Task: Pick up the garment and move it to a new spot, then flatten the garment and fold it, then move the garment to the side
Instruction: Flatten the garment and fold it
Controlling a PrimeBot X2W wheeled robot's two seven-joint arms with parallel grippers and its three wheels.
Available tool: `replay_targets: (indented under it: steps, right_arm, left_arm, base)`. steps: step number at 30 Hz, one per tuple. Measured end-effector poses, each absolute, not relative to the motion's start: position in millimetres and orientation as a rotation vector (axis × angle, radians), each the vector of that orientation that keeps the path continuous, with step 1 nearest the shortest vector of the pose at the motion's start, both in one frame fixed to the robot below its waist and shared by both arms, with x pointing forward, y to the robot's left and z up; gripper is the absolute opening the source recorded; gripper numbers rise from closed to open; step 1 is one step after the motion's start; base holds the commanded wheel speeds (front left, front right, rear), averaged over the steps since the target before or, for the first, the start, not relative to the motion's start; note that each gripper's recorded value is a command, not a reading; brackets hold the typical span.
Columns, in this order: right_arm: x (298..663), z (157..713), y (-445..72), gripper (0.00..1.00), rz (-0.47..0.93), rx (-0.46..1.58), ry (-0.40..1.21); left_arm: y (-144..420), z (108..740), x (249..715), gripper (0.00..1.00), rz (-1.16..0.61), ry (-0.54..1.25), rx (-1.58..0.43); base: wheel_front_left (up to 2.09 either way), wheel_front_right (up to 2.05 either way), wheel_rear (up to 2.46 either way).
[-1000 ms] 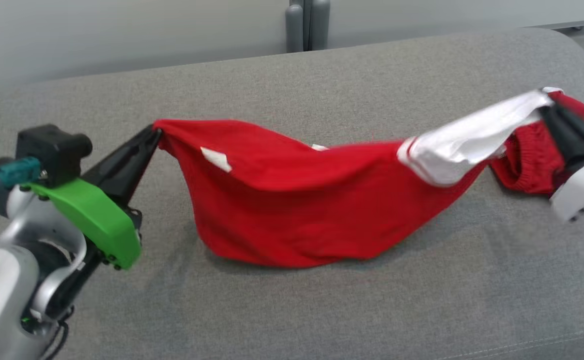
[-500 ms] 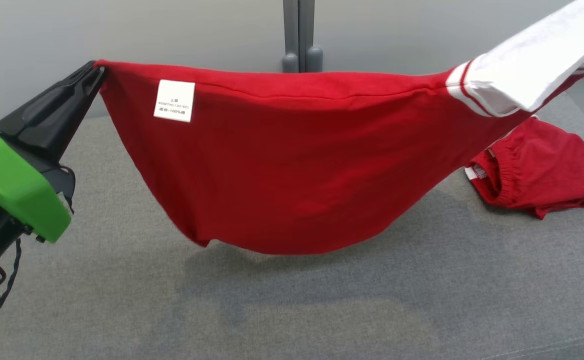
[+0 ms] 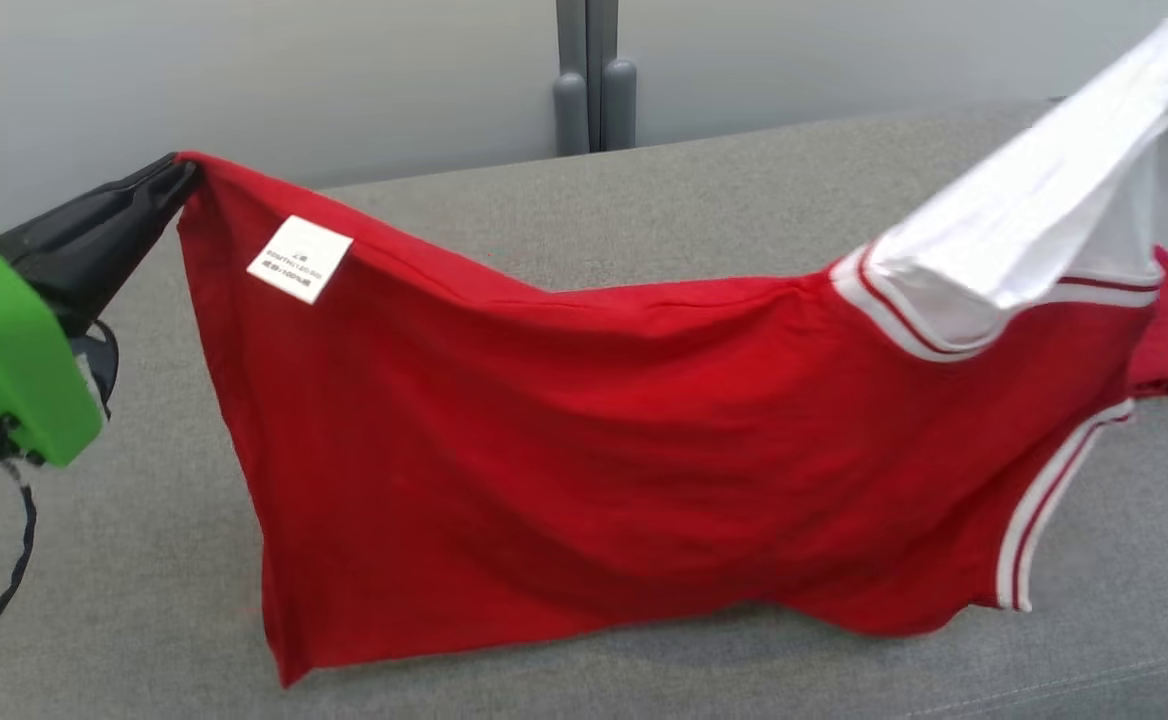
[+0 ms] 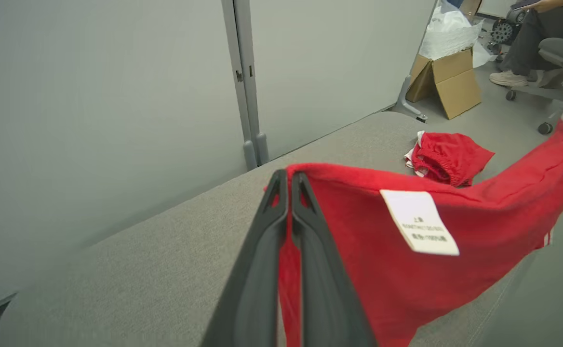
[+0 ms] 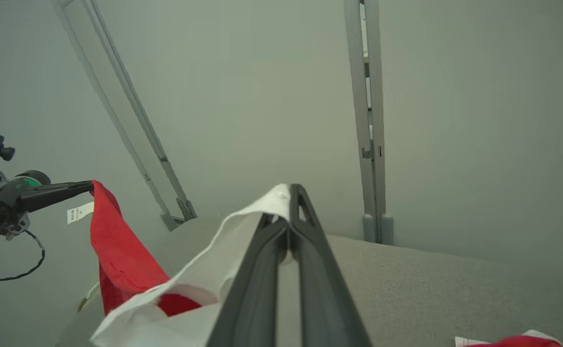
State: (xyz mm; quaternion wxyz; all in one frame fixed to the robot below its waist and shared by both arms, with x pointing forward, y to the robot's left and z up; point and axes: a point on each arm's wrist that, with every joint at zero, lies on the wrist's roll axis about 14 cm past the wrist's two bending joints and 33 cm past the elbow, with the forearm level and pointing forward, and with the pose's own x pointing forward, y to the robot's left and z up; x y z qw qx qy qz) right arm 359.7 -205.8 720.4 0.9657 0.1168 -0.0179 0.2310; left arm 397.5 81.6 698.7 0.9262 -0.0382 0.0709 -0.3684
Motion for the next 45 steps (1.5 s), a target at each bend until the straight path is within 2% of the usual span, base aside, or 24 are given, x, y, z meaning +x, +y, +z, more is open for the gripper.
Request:
replay_targets:
  steps: [4, 6, 8, 10, 12, 14, 16, 19, 22, 24, 27, 29, 31, 37, 45]
  right_arm:
    - [408, 694, -189, 0.0, 0.425, 0.366, 0.032]
    - [442, 700, -192, 0.0, 0.315, 0.355, -0.017]
    - [469, 706, -186, 0.0, 0.231, 0.263, -0.066]
    - [487, 731, -171, 0.0, 0.205, 0.276, -0.18]
    - [498, 766, -147, 0.0, 0.254, 0.346, -0.311]
    - [501, 800, -125, 0.0, 0.316, 0.352, -0.433]
    - [504, 820, -112, 0.0, 0.355, 0.348, -0.518]
    - [517, 814, -111, 0.0, 0.345, 0.327, -0.556]
    - [544, 721, -94, 0.0, 0.361, 0.37, -0.341]
    - [546, 633, -91, 0.0, 0.327, 0.433, -0.121]
    - [517, 501, -111, 0.0, 0.206, 0.453, 0.189]
    - [492, 447, -119, 0.0, 0.168, 0.441, 0.306]
    - [479, 424, -119, 0.0, 0.163, 0.439, 0.346]
    - [466, 415, -128, 0.0, 0.193, 0.387, 0.346]
    - [430, 419, -126, 0.0, 0.355, 0.267, 0.403]
  left_arm:
    - [84, 653, 438, 0.0, -0.674, 0.313, -0.125]
    - [101, 602, 456, 0.0, -0.566, 0.456, 0.014]
    - [126, 576, 477, 0.0, -0.436, 0.47, 0.163]
    - [120, 617, 503, 0.0, -0.394, 0.252, 0.245]
    - [80, 695, 515, 0.0, -0.46, -0.034, 0.134]
    - [47, 751, 505, 0.0, -0.537, -0.273, 0.099]
    - [41, 776, 501, 0.0, -0.561, -0.4, 0.07]
    - [43, 756, 513, 0.0, -0.578, -0.403, 0.019]
    - [53, 637, 527, 0.0, -0.564, -0.152, -0.031]
    - [63, 546, 514, 0.0, -0.539, 0.069, -0.062]
    - [65, 442, 470, 0.0, -0.565, 0.326, -0.066]
    - [83, 406, 459, 0.0, -0.513, 0.401, -0.071]
    - [100, 388, 460, 0.0, -0.453, 0.419, -0.071]
    - [109, 390, 471, 0.0, -0.391, 0.348, -0.125]
    - [104, 427, 465, 0.0, -0.415, 0.21, -0.151]
  base:
    - [0.0, 0.0, 0.0]
    - [0.0, 0.0, 0.0]
    - [0.0, 0.0, 0.0]
    - [0.0, 0.0, 0.0]
    - [0.0, 0.0, 0.0]
    - [0.0, 0.0, 0.0]
    - [0.0, 0.0, 0.0]
    - [0.0, 0.0, 0.0]
    - [0.0, 0.0, 0.0]
    - [0.0, 0.0, 0.0]
    - [0.0, 0.0, 0.0]
    - [0.0, 0.0, 0.0]
    - [0.0, 0.0, 0.0]
    - [0.0, 0.0, 0.0]
    - [0.0, 0.0, 0.0]
